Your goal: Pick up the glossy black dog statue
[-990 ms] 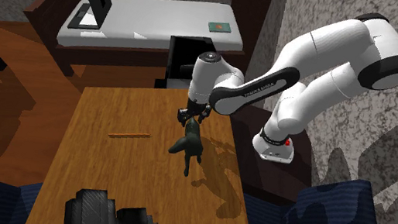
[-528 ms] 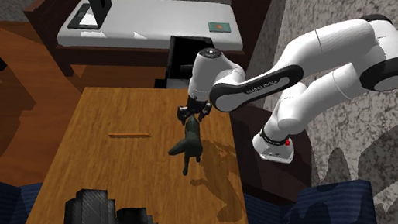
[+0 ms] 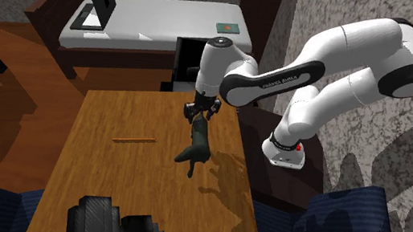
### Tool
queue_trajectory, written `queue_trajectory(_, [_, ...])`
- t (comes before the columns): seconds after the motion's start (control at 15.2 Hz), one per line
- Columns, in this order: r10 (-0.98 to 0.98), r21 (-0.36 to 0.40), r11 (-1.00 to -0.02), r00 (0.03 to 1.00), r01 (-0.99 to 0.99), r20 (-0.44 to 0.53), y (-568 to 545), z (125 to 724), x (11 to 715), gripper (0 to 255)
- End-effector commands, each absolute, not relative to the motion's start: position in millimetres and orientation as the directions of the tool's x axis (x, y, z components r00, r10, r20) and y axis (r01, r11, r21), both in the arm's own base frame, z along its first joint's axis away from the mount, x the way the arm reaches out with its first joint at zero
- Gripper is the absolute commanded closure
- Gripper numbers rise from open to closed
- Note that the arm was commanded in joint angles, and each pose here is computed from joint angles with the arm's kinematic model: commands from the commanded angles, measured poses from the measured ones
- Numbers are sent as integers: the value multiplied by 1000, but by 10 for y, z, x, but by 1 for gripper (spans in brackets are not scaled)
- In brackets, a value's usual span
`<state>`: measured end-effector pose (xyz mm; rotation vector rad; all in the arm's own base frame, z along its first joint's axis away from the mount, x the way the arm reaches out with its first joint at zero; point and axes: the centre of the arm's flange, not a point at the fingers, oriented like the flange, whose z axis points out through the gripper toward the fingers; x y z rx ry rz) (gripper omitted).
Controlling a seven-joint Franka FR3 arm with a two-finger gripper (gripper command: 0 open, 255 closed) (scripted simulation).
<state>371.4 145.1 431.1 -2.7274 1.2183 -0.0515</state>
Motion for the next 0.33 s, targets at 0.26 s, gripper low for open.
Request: queue_trajectory(0.26, [-743, -154, -657, 669, -738, -31, 1458, 4538, 3710, 255])
